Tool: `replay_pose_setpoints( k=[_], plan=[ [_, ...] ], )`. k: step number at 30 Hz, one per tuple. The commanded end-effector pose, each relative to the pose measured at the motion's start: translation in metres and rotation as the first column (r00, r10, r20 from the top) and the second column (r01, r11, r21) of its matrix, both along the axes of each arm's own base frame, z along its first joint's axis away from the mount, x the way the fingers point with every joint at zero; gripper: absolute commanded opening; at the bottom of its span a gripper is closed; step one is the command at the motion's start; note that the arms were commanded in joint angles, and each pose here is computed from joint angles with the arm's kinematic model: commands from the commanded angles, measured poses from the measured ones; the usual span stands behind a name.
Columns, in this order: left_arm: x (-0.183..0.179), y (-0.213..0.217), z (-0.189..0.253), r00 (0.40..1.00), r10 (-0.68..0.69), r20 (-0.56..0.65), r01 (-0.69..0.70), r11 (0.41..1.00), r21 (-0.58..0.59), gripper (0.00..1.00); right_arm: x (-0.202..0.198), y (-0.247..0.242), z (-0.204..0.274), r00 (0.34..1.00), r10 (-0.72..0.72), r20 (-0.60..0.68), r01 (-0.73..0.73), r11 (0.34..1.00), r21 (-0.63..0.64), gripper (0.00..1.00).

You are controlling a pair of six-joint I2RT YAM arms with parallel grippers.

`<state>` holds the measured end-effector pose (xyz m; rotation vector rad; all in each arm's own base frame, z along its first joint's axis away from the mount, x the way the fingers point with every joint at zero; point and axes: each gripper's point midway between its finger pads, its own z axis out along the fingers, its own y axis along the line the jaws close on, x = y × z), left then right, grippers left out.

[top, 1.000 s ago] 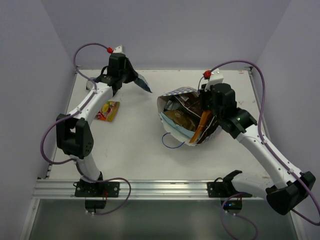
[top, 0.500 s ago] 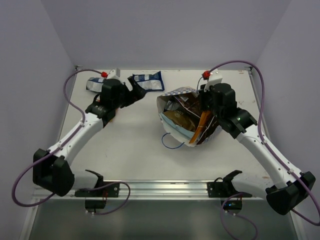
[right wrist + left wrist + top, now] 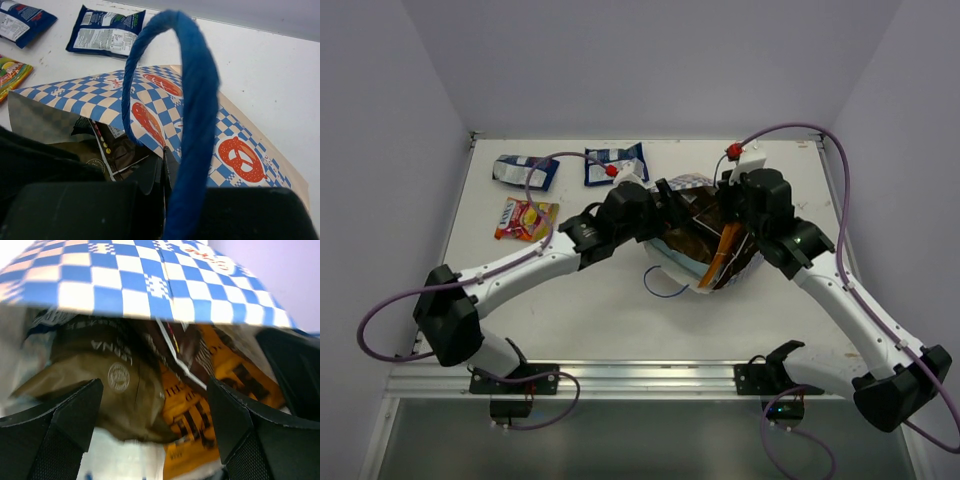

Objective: Take the snacks out of the paper bag

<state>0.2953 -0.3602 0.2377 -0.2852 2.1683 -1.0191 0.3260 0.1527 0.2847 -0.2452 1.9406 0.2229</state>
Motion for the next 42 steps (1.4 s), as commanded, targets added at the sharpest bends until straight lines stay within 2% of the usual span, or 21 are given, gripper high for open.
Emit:
replay_pose_setpoints(
  k=[1,6,8,10,11,12,15,16,18,20,24,29,35,38,42],
  plan=[
    [0.017,-0.029,0.017,0.999,0.027,0.019,-0.026,0.997,-0.067,0.91,-0.007,-0.002,-0.004,1.000,-0.003,-0.012,0.003,1.000,0.027,0.00],
    [0.034,-0.055,0.007,1.000,0.024,0.018,-0.023,0.998,-0.053,0.90,-0.010,-0.002,-0.008,1.000,-0.001,-0.018,0.002,0.999,0.037,0.00],
    [0.038,-0.060,0.006,0.999,0.028,0.021,-0.027,0.999,-0.044,0.87,-0.011,-0.002,-0.012,1.000,0.000,-0.025,0.001,0.999,0.038,0.00],
    [0.042,-0.061,-0.007,0.999,0.043,0.003,-0.043,0.999,-0.021,0.79,-0.012,-0.003,-0.011,1.000,-0.004,-0.020,0.004,0.999,0.038,0.00],
    [0.042,-0.061,-0.011,0.999,0.041,-0.004,-0.041,0.999,-0.011,0.62,-0.012,-0.004,-0.011,1.000,-0.007,-0.019,0.007,0.999,0.037,0.00],
    [0.038,-0.061,-0.015,1.000,0.027,-0.014,-0.027,1.000,-0.006,0.41,-0.011,-0.006,-0.011,1.000,-0.016,-0.015,0.016,0.999,0.033,0.00],
    [0.027,-0.056,0.000,1.000,-0.005,0.001,0.005,1.000,-0.022,0.19,-0.011,-0.009,-0.014,0.999,-0.027,-0.017,0.027,0.999,0.019,0.00],
    [0.024,-0.053,0.004,1.000,-0.011,0.007,0.011,1.000,-0.020,0.07,-0.011,-0.011,-0.016,0.999,-0.035,-0.019,0.035,0.999,0.013,0.00],
    [0.013,-0.043,0.019,0.999,-0.032,0.024,0.032,0.999,-0.016,0.00,-0.009,-0.014,-0.018,0.998,-0.054,-0.018,0.054,0.999,-0.002,0.00],
    [0.004,-0.034,0.032,0.997,-0.059,0.039,0.059,0.998,-0.004,0.00,-0.007,-0.017,-0.022,0.997,-0.071,-0.022,0.070,0.997,-0.016,0.00],
    [-0.025,-0.008,0.085,0.984,-0.131,0.120,0.132,0.991,-0.001,0.00,-0.003,-0.022,-0.028,0.994,-0.105,-0.032,0.104,0.994,-0.039,0.00],
    [-0.049,0.046,0.124,0.976,-0.133,0.173,0.122,0.990,0.070,0.00,0.001,-0.030,-0.038,0.988,-0.149,-0.046,0.146,0.987,-0.067,0.00],
    [-0.060,0.133,0.179,0.962,-0.022,0.274,0.000,0.997,0.081,0.00,0.005,-0.049,-0.043,0.977,-0.209,-0.051,0.205,0.976,-0.075,0.00],
    [-0.045,0.176,0.185,0.938,0.093,0.333,-0.153,0.976,0.156,0.00,0.005,-0.055,-0.040,0.974,-0.224,-0.046,0.220,0.973,-0.074,0.00],
    [-0.022,0.183,0.185,0.929,0.115,0.352,-0.201,0.955,0.219,0.00,0.006,-0.064,-0.040,0.966,-0.253,-0.050,0.249,0.965,-0.077,0.00]
  ],
)
